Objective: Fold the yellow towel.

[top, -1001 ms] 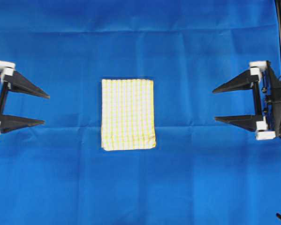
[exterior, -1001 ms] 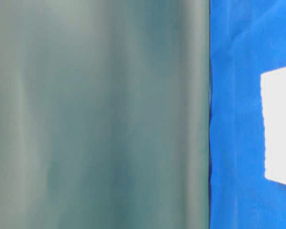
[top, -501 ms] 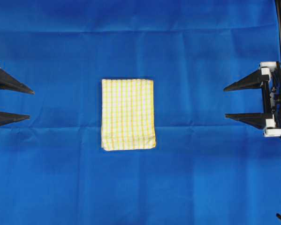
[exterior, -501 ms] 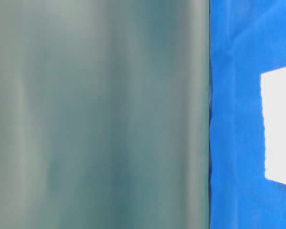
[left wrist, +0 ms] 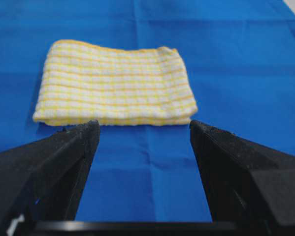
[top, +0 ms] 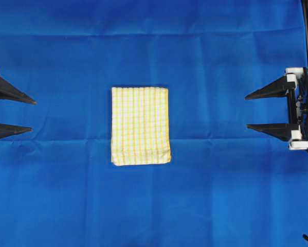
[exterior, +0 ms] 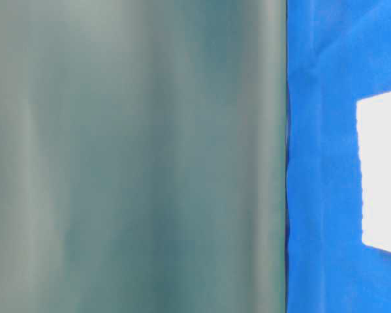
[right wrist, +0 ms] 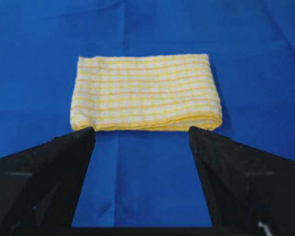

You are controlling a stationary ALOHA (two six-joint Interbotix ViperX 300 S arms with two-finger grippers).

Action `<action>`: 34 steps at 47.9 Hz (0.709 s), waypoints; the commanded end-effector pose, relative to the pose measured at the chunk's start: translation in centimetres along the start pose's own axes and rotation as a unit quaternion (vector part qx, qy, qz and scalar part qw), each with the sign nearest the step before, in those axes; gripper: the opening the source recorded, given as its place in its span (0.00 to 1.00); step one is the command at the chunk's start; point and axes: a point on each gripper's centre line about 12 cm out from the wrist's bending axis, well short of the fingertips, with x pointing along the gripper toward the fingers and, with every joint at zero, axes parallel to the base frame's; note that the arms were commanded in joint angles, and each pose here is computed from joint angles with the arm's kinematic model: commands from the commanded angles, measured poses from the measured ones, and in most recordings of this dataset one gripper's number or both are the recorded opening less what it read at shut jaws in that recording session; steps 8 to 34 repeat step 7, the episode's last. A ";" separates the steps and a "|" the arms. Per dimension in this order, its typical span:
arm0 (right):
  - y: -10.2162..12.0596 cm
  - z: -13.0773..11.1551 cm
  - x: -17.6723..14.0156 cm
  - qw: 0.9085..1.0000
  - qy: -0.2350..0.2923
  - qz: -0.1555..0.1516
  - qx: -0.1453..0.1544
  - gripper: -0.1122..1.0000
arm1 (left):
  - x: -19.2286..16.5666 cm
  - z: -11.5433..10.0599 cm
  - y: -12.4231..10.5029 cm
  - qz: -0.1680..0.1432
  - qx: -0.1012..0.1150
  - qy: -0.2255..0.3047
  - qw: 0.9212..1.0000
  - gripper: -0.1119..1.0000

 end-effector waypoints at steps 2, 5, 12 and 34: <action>0.0 0.5 0.1 1.000 -0.006 -0.003 0.000 0.80 | 0.1 0.5 0.0 0.001 0.000 -0.007 1.000 0.71; 0.0 0.5 0.2 1.000 -0.007 -0.003 0.000 0.79 | 0.1 0.5 0.0 0.001 0.000 -0.007 1.000 0.71; 0.0 0.5 0.2 1.000 -0.007 -0.003 0.000 0.80 | 0.1 0.5 0.0 0.001 0.000 -0.007 1.000 0.71; 0.0 0.5 0.2 1.000 -0.007 -0.003 0.000 0.80 | 0.1 0.5 0.0 0.001 0.000 -0.007 1.000 0.71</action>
